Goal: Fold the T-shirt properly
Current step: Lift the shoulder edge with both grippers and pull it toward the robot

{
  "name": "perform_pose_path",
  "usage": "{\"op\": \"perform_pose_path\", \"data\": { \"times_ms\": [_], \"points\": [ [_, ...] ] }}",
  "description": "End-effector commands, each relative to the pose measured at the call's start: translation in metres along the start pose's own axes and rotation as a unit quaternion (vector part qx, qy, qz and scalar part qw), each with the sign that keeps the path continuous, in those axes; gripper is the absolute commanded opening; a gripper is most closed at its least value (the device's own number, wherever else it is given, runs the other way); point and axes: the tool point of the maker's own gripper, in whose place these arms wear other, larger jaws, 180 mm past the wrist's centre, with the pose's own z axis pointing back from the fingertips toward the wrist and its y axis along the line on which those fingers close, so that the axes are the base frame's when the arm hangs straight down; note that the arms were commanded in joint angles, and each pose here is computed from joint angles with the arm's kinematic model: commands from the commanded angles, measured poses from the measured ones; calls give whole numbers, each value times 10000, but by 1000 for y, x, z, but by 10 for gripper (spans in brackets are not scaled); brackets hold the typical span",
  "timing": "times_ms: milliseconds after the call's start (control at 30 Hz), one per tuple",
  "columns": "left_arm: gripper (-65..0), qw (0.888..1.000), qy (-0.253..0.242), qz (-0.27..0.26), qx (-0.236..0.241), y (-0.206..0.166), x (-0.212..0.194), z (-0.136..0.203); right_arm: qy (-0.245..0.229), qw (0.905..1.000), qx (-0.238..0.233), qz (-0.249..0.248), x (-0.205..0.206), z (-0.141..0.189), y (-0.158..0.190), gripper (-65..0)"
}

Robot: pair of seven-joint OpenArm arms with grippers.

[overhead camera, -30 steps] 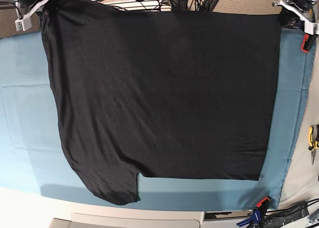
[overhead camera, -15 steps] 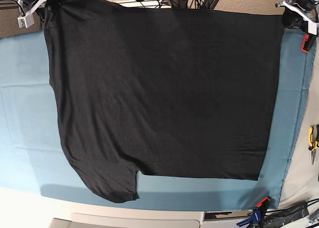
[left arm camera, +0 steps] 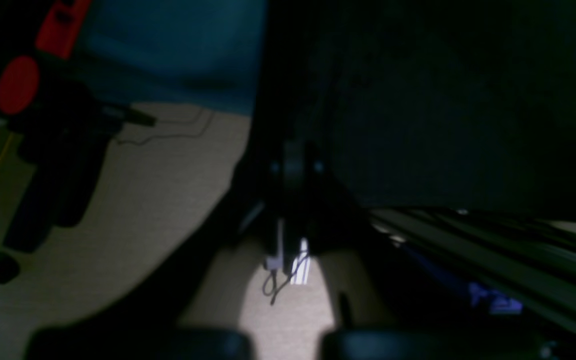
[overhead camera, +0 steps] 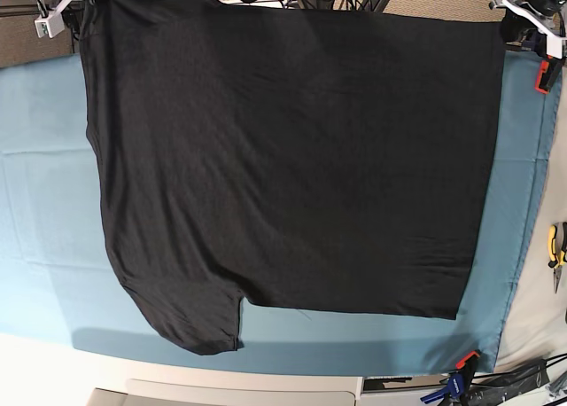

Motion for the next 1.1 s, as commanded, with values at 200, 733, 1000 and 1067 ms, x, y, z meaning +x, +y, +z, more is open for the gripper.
{"op": "perform_pose_path", "data": {
  "times_ms": [200, 733, 1000, 1067],
  "points": [
    [-650, 9999, 80, -73, 46, 3, -3, 10, 210, 9997, 15, -82, -15, 8, 2, -650],
    [-650, 9993, -266, -210, -148, -4, 19, 2, -571, 9971, 504, -38, 29, 1, 20, -650],
    [-650, 9981, -379, -452, -180, -7, 33, 5, -1059, 9920, 684, 19, 59, -2, 27, -650],
    [-650, 9974, -415, -555, -193, -8, 39, 5, -1177, 9905, 705, 43, 67, -2, 29, -650]
  ]
}}
